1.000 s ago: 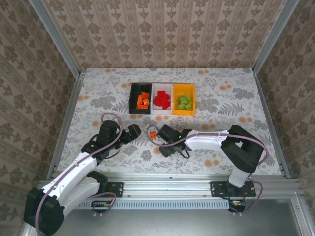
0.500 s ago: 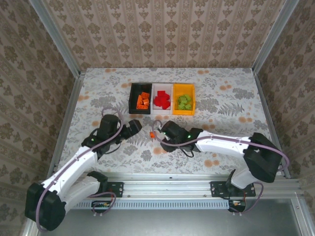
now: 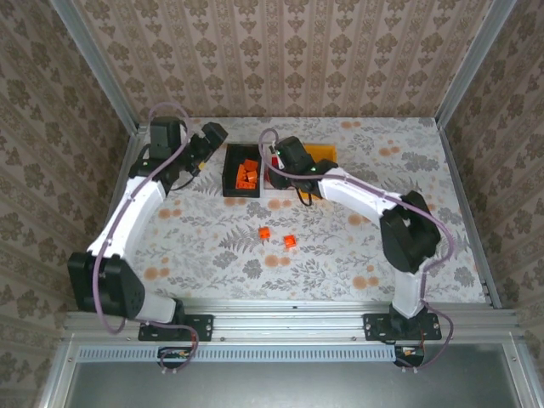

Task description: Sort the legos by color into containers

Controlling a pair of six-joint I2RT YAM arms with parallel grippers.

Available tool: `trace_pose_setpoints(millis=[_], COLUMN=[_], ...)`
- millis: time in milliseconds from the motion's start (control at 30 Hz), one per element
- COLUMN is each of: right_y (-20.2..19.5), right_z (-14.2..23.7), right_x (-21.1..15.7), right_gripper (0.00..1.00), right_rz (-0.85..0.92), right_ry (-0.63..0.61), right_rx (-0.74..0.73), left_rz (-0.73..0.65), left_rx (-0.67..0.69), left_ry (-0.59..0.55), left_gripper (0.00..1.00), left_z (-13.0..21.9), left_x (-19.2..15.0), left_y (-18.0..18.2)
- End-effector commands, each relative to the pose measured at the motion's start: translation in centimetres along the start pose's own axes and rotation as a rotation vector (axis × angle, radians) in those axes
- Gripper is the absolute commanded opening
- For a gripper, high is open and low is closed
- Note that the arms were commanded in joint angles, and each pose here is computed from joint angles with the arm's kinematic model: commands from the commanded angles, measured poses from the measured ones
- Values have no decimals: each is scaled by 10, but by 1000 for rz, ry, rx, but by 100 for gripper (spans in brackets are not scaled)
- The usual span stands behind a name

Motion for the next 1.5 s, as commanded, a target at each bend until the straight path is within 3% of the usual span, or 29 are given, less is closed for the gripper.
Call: trace_pose_setpoints(millis=[0, 233, 467, 633, 833, 1000, 1267, 1467], right_y=[-4, -12, -15, -16, -4, 4, -48, -69], right_z=[-22, -55, -71, -57, -6, 41, 89, 112], right_x=[-12, -7, 3, 15, 33, 2, -68, -100], right_gripper=[32, 33, 41, 56, 57, 58, 59, 60], right_rz=[4, 14, 37, 49, 36, -5, -84, -158], right_ry=[104, 160, 158, 117, 11, -53, -57, -128], right_rx=[4, -17, -49, -64, -19, -6, -162, -202], left_rz=[117, 127, 172, 157, 156, 146, -51, -242], left_rx=[-13, 0, -79, -102, -112, -131, -65, 147], left_ry=[79, 197, 331, 330, 326, 331, 456, 473], left_gripper=[100, 100, 98, 99, 99, 98, 96, 93], left_z=[-14, -40, -60, -55, -51, -48, -58, -56], left_x=[3, 0, -10, -10, -11, -18, -79, -108], left_y=[19, 53, 59, 54, 51, 43, 9, 8])
Point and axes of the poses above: each hand's point on the last joint's axis, 136 mm out from that joint toward the fingers, its own z axis back along the fingers, its own y axis along the line the jaws close on, x = y × z, the point moved 5 cm from there along z, back along the fingers, and after that the axes turned 2 degrees about -z, right-handed, at the moved point
